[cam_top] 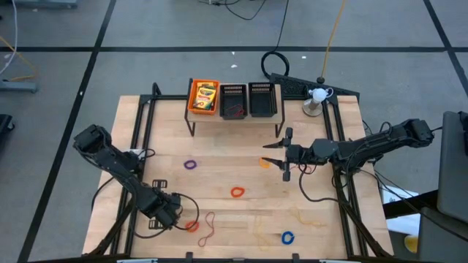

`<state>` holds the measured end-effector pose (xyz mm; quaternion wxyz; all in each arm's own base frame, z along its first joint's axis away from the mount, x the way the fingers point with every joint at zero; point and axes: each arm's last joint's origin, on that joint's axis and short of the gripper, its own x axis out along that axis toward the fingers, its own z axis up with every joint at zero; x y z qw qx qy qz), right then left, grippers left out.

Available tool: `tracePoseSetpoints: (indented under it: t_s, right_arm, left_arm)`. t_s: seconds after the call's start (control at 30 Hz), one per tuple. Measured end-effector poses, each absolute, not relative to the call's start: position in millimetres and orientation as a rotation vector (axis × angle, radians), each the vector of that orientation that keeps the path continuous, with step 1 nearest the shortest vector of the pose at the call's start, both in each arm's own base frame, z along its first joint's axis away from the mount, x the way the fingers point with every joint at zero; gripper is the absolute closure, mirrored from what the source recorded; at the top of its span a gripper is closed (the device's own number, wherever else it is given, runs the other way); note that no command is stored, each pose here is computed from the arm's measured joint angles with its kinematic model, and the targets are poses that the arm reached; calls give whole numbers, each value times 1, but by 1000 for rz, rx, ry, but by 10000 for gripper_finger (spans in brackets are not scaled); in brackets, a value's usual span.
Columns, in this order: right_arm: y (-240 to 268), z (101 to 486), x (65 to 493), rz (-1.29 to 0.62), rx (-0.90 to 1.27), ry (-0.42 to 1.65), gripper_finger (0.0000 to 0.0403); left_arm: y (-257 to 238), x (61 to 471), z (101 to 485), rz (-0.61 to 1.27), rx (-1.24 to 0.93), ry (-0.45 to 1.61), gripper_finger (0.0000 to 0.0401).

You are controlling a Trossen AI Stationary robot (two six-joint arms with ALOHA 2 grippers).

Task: Pick & Place Office Desk Supplies
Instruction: Put the red rubber band into the left black basket on the shelf

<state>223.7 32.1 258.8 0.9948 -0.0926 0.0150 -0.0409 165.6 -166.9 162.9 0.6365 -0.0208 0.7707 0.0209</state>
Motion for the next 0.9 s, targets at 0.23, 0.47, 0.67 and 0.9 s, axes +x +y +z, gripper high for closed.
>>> tracePoseSetpoints:
  t_s: [0.23, 0.47, 0.67, 0.9]
  right_arm:
    - [32, 259, 224, -82, -186, 30, 232]
    - [32, 259, 224, -82, -185, 30, 232]
    - [32, 259, 224, -82, -185, 30, 232]
    - [32, 259, 224, -82, -185, 30, 232]
  left_arm:
    - [-161, 158, 150, 85, -71, 1803, 322]
    - [-164, 162, 149, 47, -85, 1748, 322]
    - [-166, 166, 149, 33, -80, 1689, 323]
    - [-166, 167, 149, 53, -58, 1666, 323]
